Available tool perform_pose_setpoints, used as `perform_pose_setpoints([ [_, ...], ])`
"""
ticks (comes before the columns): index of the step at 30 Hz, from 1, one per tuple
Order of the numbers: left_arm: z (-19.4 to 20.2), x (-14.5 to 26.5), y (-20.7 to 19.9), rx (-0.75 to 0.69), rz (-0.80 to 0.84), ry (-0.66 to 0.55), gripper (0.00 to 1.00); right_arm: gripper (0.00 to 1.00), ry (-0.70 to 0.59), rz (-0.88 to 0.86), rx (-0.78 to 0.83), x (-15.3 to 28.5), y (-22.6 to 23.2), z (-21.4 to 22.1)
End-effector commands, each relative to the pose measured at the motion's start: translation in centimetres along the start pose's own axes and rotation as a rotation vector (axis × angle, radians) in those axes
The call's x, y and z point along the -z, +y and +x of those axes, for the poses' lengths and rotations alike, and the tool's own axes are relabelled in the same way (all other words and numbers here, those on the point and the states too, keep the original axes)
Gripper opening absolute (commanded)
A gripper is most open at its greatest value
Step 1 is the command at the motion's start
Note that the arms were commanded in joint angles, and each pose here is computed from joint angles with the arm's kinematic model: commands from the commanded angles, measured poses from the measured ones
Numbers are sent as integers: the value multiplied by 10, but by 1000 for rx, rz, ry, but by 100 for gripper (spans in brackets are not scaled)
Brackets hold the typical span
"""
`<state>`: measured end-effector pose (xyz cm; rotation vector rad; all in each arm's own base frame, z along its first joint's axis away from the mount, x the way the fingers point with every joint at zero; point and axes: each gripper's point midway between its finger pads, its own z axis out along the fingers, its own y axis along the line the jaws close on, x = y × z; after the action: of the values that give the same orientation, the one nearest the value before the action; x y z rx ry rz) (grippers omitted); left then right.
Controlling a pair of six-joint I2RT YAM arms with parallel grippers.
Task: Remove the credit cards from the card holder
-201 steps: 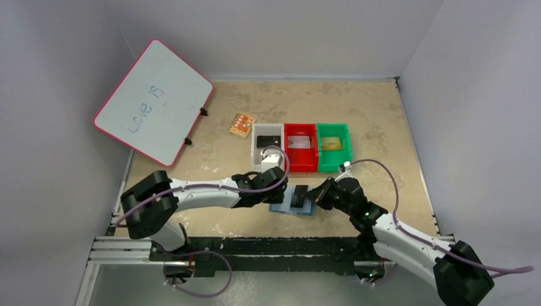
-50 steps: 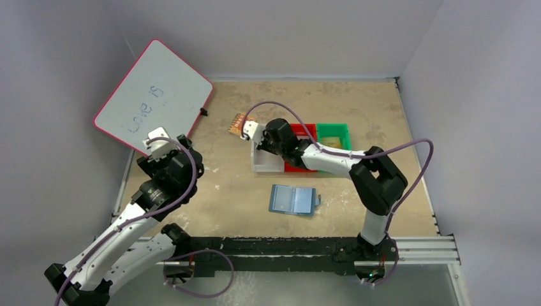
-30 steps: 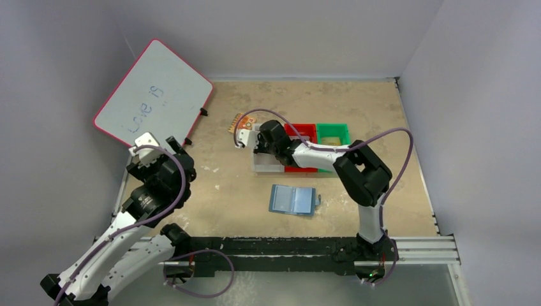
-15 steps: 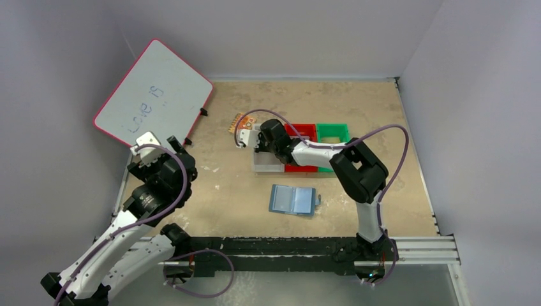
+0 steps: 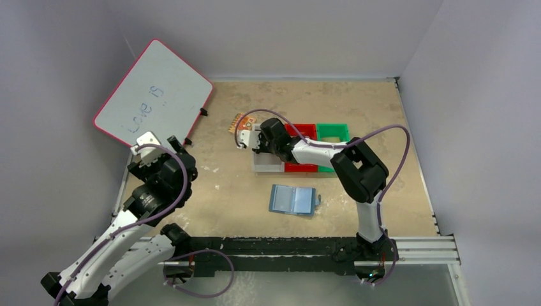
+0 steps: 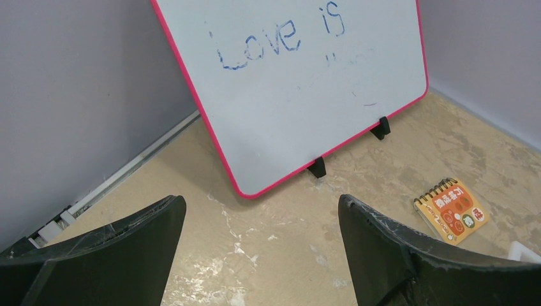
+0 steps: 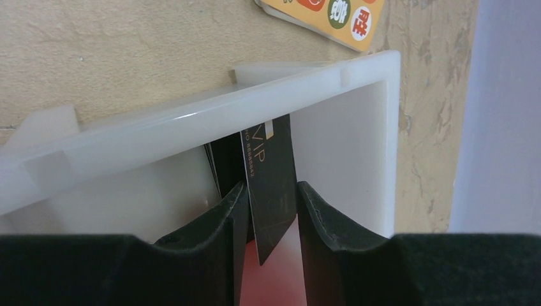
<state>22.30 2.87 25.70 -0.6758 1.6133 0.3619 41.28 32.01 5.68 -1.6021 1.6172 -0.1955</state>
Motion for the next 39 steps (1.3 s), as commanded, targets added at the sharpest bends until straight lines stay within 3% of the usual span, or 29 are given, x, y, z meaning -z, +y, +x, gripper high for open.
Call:
perform_pose_setpoints([
  [1,-14,1,-2,45,-7,-18,90,37,-39,13,-4,7,-20,-14],
  [5,-15,1,-1,47,-7,-19,90,38,-37,-5,2,7,-18,-14],
  [8,-14,1,-2,46,-7,-18,90,44,-37,-5,-11,8,-20,-15],
  [23,-13,0,-4,36,-3,-13,90,47,-88,-8,-139,20,-26,-32],
  [26,-12,0,-4,34,-3,-12,91,46,-127,36,-275,29,-37,-43],
  [28,-12,0,-4,34,-4,-13,91,40,-166,50,-417,38,-42,-53],
  [31,-12,0,-4,33,-4,-13,91,36,-179,72,-738,47,-42,-58],
  [35,-11,0,-5,30,-5,-11,91,31,-72,78,-1090,47,-24,-45],
  [39,-9,-1,-8,18,0,-5,91,25,20,18,-1231,37,-1,-42],
])
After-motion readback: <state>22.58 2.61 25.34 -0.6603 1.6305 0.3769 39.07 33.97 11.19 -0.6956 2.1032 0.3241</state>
